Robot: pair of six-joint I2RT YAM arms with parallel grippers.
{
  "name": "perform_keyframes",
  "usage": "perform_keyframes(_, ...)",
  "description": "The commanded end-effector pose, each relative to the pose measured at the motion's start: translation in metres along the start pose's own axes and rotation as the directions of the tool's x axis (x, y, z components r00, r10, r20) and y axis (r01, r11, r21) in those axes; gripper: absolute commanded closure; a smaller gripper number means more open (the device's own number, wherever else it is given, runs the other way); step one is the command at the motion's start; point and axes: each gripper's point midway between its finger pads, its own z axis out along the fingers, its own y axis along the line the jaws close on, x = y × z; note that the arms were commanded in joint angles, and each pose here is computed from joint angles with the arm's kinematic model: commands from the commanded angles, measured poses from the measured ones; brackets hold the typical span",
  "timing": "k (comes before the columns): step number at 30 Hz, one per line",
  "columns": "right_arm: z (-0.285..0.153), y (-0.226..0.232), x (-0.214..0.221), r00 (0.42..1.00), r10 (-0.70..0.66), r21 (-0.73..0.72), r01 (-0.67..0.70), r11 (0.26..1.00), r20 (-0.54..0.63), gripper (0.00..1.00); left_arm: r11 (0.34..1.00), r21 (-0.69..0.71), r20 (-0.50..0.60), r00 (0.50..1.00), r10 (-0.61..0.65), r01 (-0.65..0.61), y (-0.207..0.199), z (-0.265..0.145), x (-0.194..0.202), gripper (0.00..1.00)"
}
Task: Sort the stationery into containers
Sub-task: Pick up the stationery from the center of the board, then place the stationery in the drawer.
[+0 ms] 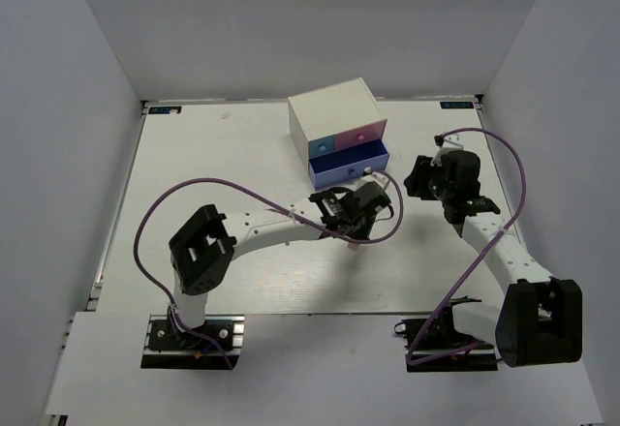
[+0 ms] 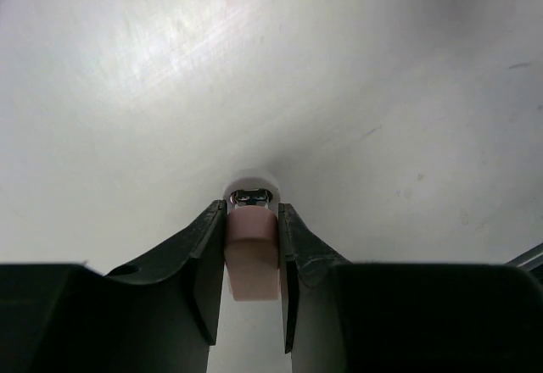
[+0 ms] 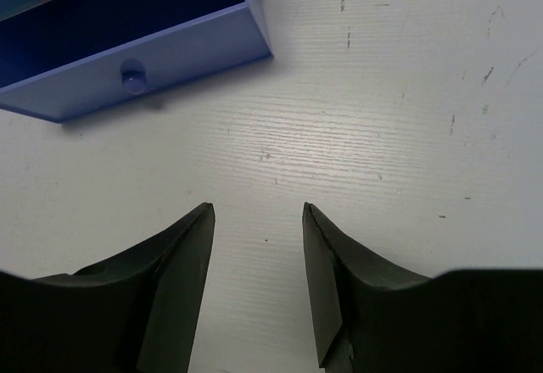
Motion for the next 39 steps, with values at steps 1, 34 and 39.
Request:
perform_keyframes(1, 0.003, -0.002, -0.012, 0.999, -0.007, -0.003, 0.007, 1.0, 0.049, 0.48, 0.979, 0.03, 0.297, 0.937, 0.184, -0.202, 0.001, -0.049, -0.089, 0.88)
perform_keyframes(34, -0.001, 0.001, -0.017, 0.998, -0.025, -0.023, 0.026, 0.999, 0.064, 0.48, 0.784, -0.171, 0.469, 0.65, 0.598, -0.597, 0.109, 0.014, -0.223, 0.88)
perform_keyframes(39, 0.0, 0.003, -0.019, 0.998, -0.024, -0.029, 0.026, 0.999, 0.066, 0.48, 0.789, -0.189, 0.456, 0.66, 0.598, -0.584, 0.118, 0.026, -0.223, 0.86)
